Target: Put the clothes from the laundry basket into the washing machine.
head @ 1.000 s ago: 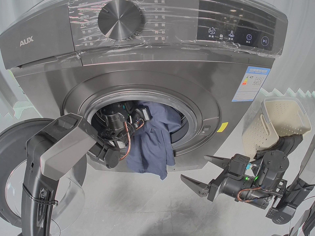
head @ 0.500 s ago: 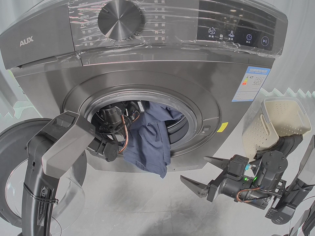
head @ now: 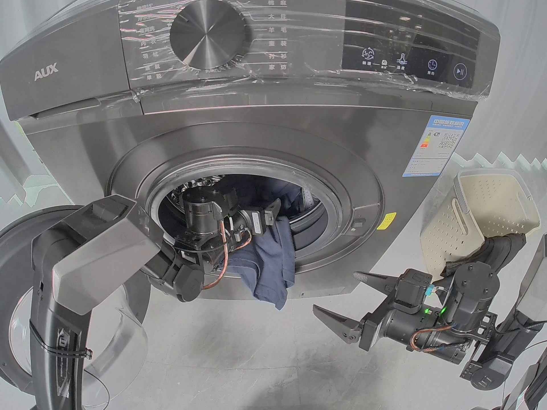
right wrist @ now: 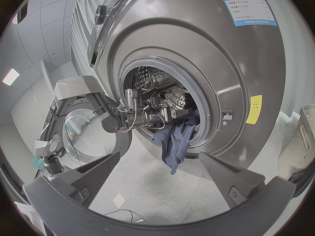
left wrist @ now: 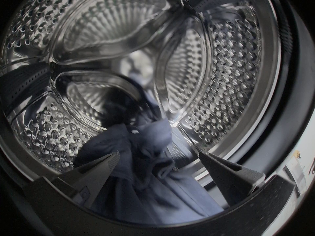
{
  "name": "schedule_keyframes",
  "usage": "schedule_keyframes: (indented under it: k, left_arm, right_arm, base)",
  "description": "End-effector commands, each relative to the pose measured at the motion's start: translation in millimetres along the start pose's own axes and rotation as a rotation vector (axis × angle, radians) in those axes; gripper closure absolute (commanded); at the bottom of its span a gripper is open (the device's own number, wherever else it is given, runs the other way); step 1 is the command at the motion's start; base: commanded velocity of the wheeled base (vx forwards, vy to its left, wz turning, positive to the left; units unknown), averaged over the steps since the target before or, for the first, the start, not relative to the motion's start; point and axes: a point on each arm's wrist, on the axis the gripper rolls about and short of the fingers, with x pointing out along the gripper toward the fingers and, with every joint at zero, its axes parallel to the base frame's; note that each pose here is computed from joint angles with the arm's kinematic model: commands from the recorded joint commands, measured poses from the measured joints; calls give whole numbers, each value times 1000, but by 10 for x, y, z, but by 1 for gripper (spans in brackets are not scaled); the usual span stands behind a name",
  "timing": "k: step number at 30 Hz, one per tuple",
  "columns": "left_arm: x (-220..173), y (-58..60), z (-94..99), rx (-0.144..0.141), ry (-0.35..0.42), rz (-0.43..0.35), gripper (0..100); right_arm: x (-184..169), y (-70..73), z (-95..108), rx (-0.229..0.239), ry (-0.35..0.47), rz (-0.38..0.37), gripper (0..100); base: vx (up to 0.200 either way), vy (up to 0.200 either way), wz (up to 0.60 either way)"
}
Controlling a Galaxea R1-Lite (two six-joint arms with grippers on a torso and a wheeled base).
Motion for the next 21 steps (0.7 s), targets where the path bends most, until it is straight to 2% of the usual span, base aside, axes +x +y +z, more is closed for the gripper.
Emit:
schedule_keyframes:
  k: [1,2,5,11,12,18,21]
  left_arm:
    - [-108,-103,-28,12,46,-36,0]
    - [-136,-123,-122,29,82,-43,0]
    - [-144,-114,-281,57,125,-50,0]
    - [-107,-78,-410,75,153,-44,0]
    - [-107,-70,-423,78,163,-45,100]
    - [-96,-78,-479,80,180,-53,100]
    - [-31,-98,-429,74,149,-57,100]
  right_arm:
    - [3,4,-5,0,2,2,0]
    - [3,4,-5,0,2,2,0]
    - [1,17,-2,-1,1,7,0]
    - [-1,17,1,-2,-1,7,0]
    - [-1,17,3,-2,-2,7,0]
    - [4,17,2,-2,-2,7,0]
    - [4,17,2,-2,-2,7,0]
  base:
    - [0,0,0]
    - [0,0,0]
    - [0,0,0]
    - [0,0,0]
    - [0,0,0]
    - [0,0,0]
    - [0,0,0]
